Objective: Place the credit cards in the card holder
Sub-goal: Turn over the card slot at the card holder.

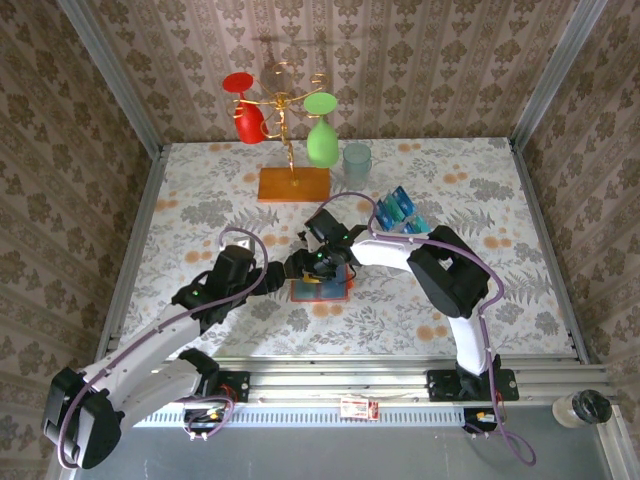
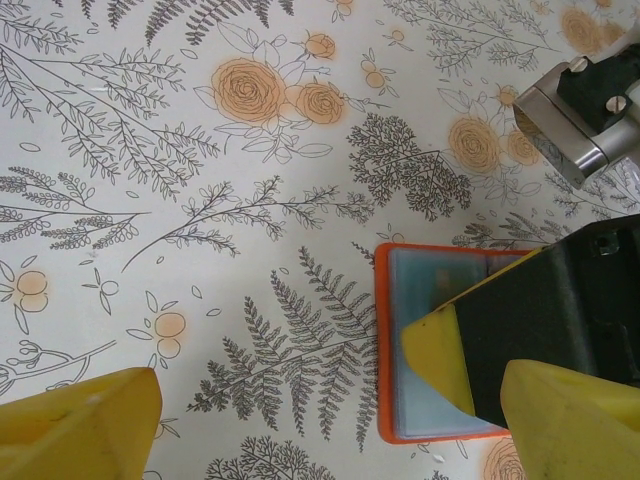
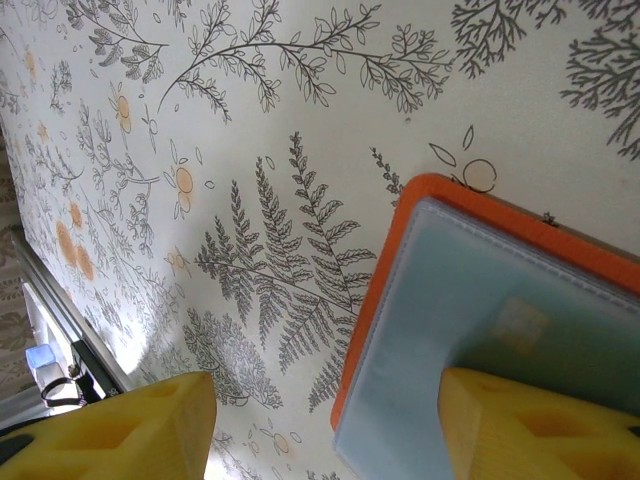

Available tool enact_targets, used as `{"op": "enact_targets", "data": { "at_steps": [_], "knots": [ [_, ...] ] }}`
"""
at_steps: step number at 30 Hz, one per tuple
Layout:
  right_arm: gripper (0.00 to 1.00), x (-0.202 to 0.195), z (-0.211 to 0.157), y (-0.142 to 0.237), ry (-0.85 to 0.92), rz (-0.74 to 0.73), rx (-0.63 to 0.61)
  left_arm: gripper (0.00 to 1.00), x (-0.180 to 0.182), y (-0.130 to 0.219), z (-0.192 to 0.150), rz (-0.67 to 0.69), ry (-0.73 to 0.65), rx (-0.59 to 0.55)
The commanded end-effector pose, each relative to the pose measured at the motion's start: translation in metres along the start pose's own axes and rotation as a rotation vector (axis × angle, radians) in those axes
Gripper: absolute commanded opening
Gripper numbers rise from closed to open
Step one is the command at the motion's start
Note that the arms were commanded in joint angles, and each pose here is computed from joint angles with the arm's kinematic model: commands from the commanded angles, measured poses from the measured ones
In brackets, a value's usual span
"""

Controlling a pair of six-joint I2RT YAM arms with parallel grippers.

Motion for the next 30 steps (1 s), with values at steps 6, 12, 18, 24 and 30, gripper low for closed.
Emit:
{"op": "enact_targets", "data": {
  "at_steps": [6,12,18,24,30],
  "knots": [
    [0.61,0.016,0.02,0.031,0.01,0.024,-0.066,0.9,0.004,-0.005,-0.003,0.008,0.003,0.016],
    [0.61,0.012,0.029,0.058,0.001,0.031,-0.125,0.9,-0.002,-0.011,-0.003,-0.008,-0.001,0.037],
    [0.6,-0.008,0.031,0.113,-0.012,-0.073,-0.188,0.92,-0.013,-0.022,-0.004,-0.022,-0.025,0.062],
    [0.57,-0.054,0.016,0.183,0.002,-0.394,-0.159,0.95,-0.024,-0.035,-0.009,-0.023,-0.056,0.094],
    [0.51,-0.096,0.0,0.229,0.018,-0.736,-0.077,1.0,-0.026,-0.045,-0.014,0.0,-0.078,0.111]
  ]
}}
Point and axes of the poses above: each hand's point on the last joint's axis, 136 mm out from that joint toward the fingers, its own y axis back along the fingers, its own x axis along the line the jaws close on, z = x × y, the point moved 7 cm from there along y, back along the fingers, and after that the axes turned 12 degrees about y, right-handed, at the moved point
